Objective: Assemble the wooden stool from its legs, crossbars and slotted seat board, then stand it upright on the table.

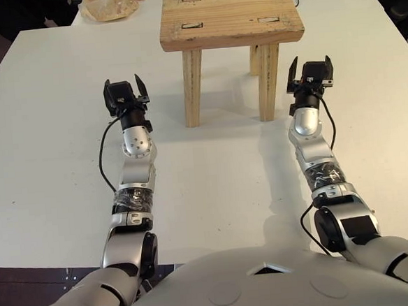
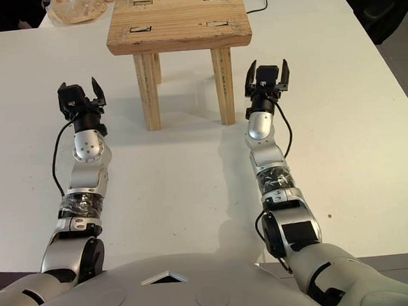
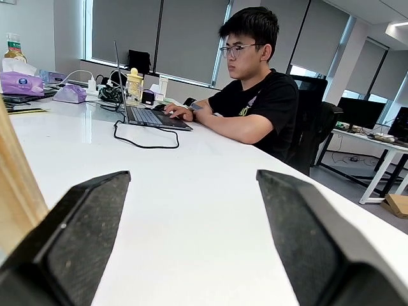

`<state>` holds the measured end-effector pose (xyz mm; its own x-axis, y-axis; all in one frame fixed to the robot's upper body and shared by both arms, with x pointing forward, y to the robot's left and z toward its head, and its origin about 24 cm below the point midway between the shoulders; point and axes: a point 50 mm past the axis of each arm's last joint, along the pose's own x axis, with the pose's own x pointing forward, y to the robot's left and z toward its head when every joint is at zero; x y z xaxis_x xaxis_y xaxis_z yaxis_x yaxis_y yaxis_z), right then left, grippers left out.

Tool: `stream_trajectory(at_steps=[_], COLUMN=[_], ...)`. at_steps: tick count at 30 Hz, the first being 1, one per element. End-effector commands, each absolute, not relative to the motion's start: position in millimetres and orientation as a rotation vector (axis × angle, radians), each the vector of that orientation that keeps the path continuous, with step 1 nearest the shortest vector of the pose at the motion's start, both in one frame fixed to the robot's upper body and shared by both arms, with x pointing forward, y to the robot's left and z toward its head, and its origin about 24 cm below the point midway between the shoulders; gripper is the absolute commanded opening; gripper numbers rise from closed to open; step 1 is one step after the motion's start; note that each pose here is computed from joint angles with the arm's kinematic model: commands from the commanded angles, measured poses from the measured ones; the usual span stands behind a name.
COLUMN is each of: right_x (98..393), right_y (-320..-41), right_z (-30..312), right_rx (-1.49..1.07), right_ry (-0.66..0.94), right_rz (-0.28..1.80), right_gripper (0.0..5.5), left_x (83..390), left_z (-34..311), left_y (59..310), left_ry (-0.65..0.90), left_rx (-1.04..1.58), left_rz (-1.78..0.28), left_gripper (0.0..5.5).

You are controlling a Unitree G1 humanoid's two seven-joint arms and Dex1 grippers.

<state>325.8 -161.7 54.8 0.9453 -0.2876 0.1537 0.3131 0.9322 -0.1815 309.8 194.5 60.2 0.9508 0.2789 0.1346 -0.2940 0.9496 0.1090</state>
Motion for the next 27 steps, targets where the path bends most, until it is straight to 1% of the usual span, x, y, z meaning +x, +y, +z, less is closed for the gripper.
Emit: stream_trajectory(at_steps=[1, 8, 12, 16, 18, 22, 24, 27], right_x=[323, 318, 313, 314, 315, 322, 328, 339], right_y=[-156, -151, -155, -149, -147, -142, -143, -148], right_z=[55, 59, 52, 53, 52, 56, 58, 67], right_rx=[-0.208, -0.198, -0.21, -0.217, -0.222, -0.211, -0.235, -0.255], right_ry=[-0.134, -0.123, -0.082, -0.067, -0.064, -0.068, -0.081, -0.106], right_rz=[-0.314, -0.308, -0.352, -0.335, -0.34, -0.327, -0.296, -0.289], right_gripper=[3.63, 3.63, 3.63, 3.63, 3.63, 3.63, 3.63, 3.63], left_x=[313, 302, 296, 285, 284, 294, 298, 300], left_z=[68, 81, 89, 86, 87, 94, 99, 96], left_y=[199, 207, 219, 222, 227, 235, 233, 228], left_ry=[-0.136, -0.148, -0.11, -0.058, -0.048, -0.034, -0.044, -0.025], left_rx=[0.141, 0.126, 0.114, 0.136, 0.111, 0.024, -0.004, -0.046], left_rz=[0.296, 0.328, 0.436, 0.457, 0.479, 0.561, 0.604, 0.666], left_gripper=[3.55, 3.55, 3.55, 3.55, 3.55, 3.55, 3.55, 3.55])
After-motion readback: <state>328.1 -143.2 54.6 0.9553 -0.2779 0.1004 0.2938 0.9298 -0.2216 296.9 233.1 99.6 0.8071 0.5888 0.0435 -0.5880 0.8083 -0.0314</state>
